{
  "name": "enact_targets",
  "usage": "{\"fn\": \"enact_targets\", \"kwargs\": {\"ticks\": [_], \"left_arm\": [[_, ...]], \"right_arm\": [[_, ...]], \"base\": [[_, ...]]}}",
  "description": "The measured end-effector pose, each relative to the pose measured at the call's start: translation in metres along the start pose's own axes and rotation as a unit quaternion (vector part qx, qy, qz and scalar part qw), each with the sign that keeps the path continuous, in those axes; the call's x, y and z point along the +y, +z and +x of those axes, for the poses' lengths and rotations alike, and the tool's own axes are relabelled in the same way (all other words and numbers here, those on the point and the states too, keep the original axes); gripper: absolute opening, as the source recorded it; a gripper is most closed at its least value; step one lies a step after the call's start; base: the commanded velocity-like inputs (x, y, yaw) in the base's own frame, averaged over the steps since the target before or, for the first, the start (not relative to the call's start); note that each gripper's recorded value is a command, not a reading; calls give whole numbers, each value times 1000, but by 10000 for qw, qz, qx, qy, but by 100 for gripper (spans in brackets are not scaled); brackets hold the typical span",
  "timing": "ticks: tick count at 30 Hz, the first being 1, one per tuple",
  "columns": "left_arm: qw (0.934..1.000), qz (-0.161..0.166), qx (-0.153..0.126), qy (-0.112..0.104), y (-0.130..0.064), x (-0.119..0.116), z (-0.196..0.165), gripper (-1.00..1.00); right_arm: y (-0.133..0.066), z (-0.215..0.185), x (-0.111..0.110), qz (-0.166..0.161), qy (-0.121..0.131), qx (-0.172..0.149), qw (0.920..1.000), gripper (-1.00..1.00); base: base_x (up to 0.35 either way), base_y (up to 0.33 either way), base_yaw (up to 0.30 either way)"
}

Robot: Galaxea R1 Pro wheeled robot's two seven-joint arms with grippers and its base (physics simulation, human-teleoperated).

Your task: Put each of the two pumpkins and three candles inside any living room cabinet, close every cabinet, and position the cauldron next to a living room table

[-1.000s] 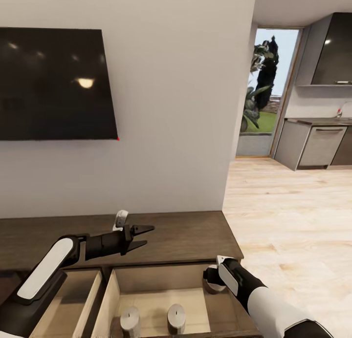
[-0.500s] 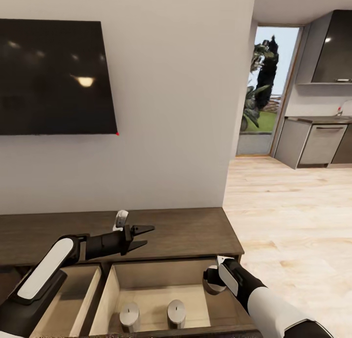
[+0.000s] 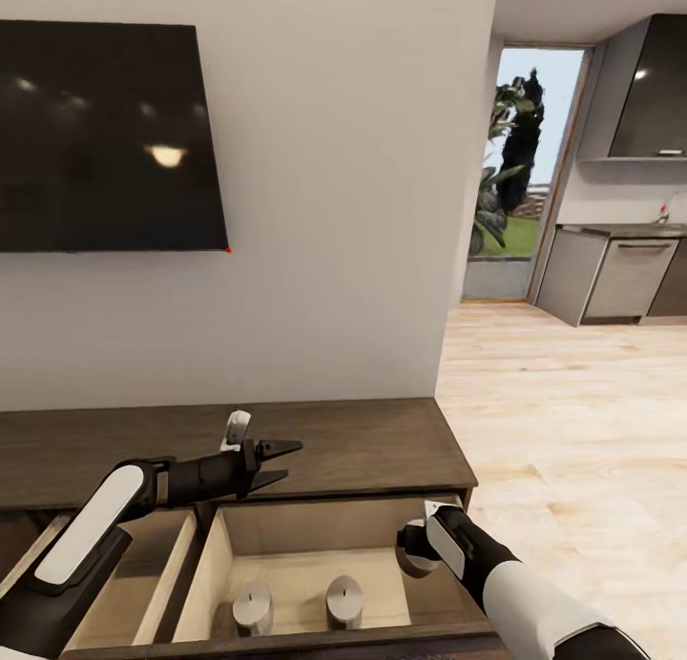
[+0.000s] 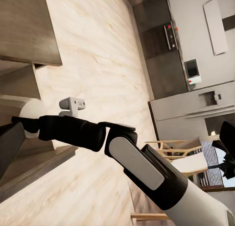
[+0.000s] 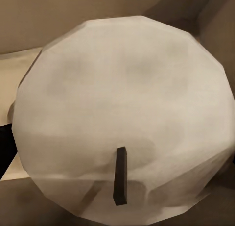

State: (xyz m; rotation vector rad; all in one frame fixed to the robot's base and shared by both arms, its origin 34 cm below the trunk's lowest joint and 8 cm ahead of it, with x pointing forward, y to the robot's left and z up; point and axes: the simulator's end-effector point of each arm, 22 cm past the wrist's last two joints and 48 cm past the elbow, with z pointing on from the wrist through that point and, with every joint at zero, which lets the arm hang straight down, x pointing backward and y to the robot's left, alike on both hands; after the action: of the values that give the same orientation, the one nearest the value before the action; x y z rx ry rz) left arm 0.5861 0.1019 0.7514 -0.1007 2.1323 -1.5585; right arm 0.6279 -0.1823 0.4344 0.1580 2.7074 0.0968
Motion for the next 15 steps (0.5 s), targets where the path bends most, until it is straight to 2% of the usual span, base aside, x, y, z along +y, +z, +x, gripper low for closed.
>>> {"fn": "enact_targets", "kwargs": {"ticks": [15], "left_arm": [[10000, 1, 1, 7, 4, 28, 18, 100]], "right_arm": [[25, 16, -3, -22, 0, -54, 10000, -100]], "base": [[0, 0, 0]]}}
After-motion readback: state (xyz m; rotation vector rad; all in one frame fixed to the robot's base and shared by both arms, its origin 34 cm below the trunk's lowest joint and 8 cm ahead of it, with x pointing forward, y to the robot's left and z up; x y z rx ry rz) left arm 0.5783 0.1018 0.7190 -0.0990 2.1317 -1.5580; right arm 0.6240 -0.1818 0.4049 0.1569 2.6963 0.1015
